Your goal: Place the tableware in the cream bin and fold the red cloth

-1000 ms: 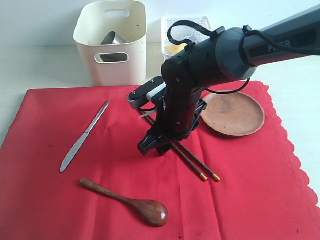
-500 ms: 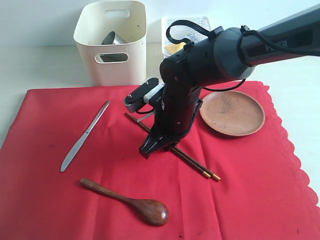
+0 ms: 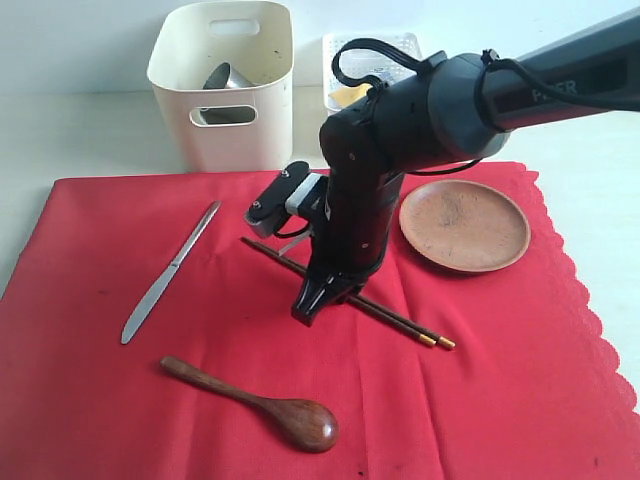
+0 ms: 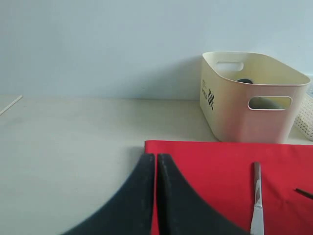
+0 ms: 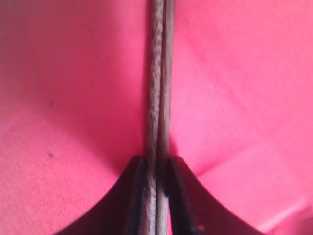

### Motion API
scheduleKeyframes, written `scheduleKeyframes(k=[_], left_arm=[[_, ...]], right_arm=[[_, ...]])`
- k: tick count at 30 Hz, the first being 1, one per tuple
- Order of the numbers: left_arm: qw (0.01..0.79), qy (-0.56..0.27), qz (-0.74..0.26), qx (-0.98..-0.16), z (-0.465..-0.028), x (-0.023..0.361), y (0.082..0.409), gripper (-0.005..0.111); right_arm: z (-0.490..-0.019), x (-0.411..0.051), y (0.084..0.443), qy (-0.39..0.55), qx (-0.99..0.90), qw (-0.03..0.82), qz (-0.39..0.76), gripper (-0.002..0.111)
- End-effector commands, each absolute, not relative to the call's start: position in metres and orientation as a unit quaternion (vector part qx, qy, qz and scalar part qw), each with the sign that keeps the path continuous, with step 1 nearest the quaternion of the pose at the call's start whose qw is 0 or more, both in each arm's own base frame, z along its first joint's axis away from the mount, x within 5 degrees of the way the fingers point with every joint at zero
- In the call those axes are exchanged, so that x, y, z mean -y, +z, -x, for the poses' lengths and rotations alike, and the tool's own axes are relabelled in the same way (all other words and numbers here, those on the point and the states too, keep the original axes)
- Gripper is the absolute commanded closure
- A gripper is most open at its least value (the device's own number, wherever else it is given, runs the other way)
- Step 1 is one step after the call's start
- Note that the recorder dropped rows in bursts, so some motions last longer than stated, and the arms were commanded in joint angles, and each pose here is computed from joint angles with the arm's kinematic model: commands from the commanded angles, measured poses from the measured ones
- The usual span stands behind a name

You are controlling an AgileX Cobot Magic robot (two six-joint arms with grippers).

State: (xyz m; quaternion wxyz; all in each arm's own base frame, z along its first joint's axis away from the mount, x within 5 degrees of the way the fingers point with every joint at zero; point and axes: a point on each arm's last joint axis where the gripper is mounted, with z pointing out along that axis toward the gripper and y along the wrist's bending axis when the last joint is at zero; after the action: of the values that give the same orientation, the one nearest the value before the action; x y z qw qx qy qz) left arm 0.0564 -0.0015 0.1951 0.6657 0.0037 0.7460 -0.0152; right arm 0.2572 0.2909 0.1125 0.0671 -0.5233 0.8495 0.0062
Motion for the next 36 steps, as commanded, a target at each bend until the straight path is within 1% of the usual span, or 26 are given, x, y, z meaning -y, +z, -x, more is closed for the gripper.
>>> scheduleKeyframes(k=[1,8,11,13,15,18,19,22,23,25,27,29,33,34,36], left_arm=[[0.668,-0.017,0.0,-0.744,-0.056,0.001,0.196,0.103],[0.668,-0.017,0.0,-0.744,-0.056,0.001,0.196,0.103],[0.668,-0.017,0.0,-0.744,-0.056,0.001,0.196,0.103],[0.668,-0.017,0.0,-0.744,-0.056,0.001,0.196,0.103],[0.668,-0.017,0.0,-0.744,-0.056,0.001,0.196,0.103],[0.668,-0.017,0.0,-0.744,-0.056,0.001,0.196,0.103],[0.668,-0.017,0.0,-0.744,-0.056,0.001,0.196,0.103],[0.668,-0.017,0.0,-0.744,-0.056,0.001,0.196,0.103],[0.668,-0.017,0.0,-0.744,-0.056,0.001,0.196,0.103],[0.668,-0.017,0.0,-0.744,-0.056,0.001,0.196,0.103],[0.668,-0.017,0.0,-0.744,-0.056,0.001,0.196,0.103],[0.668,-0.017,0.0,-0.744,-0.056,0.001,0.196,0.103],[0.668,-0.017,0.0,-0.744,-0.056,0.001,0.196,0.103],[0.668,-0.017,0.0,-0.744,-0.056,0.001,0.196,0.103],[0.668,-0.017,0.0,-0.744,-0.056,0.001,0.196,0.103]], right_arm=[[-0.255,-0.285,0.126,-0.002,-0.845,0.063,0.531,0.108],[-0.254,-0.284,0.149,0.006,-0.844,0.087,0.529,0.108],[-0.254,-0.284,0.148,0.007,-0.847,0.085,0.525,0.108],[-0.254,-0.284,0.144,0.008,-0.861,0.081,0.503,0.107],[-0.255,-0.285,0.138,0.009,-0.873,0.079,0.481,0.103],[-0.256,-0.286,0.129,0.008,-0.878,0.072,0.472,0.089],[-0.256,-0.287,0.125,0.008,-0.878,0.072,0.473,0.083],[-0.257,-0.288,0.116,0.006,-0.878,0.067,0.473,0.069],[-0.257,-0.288,0.113,0.006,-0.879,0.064,0.473,0.066],[-0.257,-0.288,0.106,0.003,-0.877,0.056,0.478,0.064],[-0.257,-0.287,0.101,-0.001,-0.872,0.05,0.487,0.067],[-0.256,-0.287,0.1,0.002,-0.873,0.044,0.486,0.076],[-0.252,-0.289,0.1,0.02,-0.856,0.031,0.516,0.106],[-0.251,-0.29,0.1,0.025,-0.848,0.026,0.528,0.108],[-0.249,-0.291,0.1,0.036,-0.83,0.021,0.556,0.108]])
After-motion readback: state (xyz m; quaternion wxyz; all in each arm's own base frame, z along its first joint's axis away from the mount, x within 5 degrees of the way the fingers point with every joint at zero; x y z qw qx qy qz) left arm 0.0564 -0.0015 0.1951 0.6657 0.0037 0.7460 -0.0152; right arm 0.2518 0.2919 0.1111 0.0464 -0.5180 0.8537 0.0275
